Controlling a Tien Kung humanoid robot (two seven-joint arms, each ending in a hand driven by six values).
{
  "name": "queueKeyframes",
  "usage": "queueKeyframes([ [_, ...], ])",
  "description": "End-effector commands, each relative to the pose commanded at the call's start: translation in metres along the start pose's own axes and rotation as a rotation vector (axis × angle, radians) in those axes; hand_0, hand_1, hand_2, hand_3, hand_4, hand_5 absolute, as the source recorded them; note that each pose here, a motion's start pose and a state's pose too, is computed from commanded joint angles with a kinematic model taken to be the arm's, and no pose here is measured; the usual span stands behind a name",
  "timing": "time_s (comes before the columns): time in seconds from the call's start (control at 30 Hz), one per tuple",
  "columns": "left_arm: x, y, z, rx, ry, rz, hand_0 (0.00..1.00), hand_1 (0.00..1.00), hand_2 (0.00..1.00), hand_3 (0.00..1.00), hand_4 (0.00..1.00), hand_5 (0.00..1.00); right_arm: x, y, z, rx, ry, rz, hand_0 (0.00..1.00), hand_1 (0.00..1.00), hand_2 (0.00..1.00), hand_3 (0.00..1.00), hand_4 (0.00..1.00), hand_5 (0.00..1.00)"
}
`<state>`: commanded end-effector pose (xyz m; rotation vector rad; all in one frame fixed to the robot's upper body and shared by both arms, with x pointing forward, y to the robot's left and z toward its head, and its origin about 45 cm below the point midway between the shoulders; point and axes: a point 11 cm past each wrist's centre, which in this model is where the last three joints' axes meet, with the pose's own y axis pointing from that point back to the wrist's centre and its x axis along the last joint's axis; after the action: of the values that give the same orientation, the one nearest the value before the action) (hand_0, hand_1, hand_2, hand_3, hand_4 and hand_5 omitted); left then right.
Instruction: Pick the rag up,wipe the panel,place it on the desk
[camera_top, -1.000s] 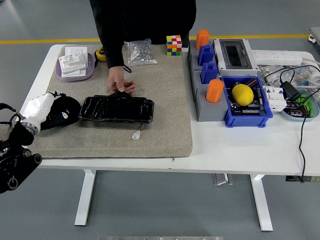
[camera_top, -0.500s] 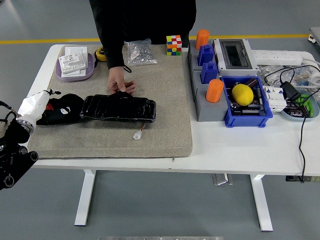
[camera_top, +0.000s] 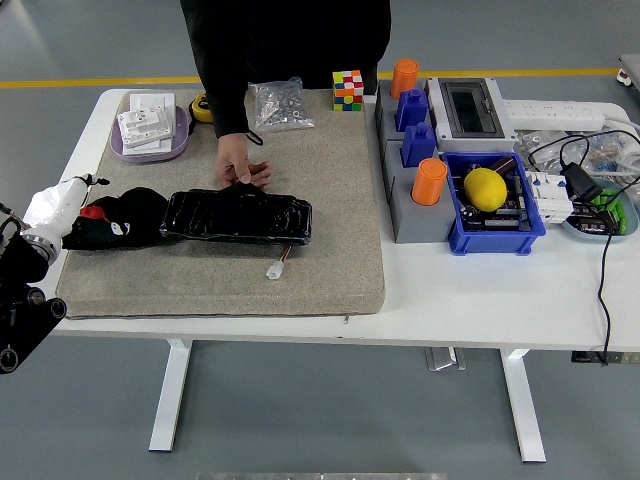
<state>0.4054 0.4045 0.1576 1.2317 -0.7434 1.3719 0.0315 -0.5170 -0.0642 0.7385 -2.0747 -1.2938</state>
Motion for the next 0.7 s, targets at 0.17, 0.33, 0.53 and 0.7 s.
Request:
queueKeyframes([
  [0.17, 0.012, 0.000, -0.002, -0.006, -0.010, 0.023, 0.709, 0.869, 0.899, 0.838, 0.945, 0.394, 0.001, 0.000, -0.001, 0.002, -0.004, 0.001, 0.719, 0.551, 0.675, 0.621, 0.998, 0.635],
  [0.33, 0.021, 0.003, -0.006, -0.014, -0.014, 0.037, 0.704, 0.866, 0.890, 0.839, 0.943, 0.391, 0.001, 0.000, -0.001, 0.002, -0.008, 0.002, 0.718, 0.551, 0.674, 0.621, 0.998, 0.636],
  [0.53, 0.031, 0.009, -0.005, -0.038, 0.010, 0.054, 0.694, 0.862, 0.886, 0.836, 0.920, 0.358, 0.002, 0.000, 0.000, 0.000, -0.013, 0.003, 0.717, 0.551, 0.675, 0.621, 0.998, 0.636],
  [0.7, 0.038, 0.017, -0.006, -0.057, 0.014, 0.068, 0.694, 0.862, 0.886, 0.836, 0.920, 0.358, 0.003, 0.000, 0.000, -0.001, -0.017, 0.005, 0.717, 0.551, 0.675, 0.621, 0.998, 0.636],
])
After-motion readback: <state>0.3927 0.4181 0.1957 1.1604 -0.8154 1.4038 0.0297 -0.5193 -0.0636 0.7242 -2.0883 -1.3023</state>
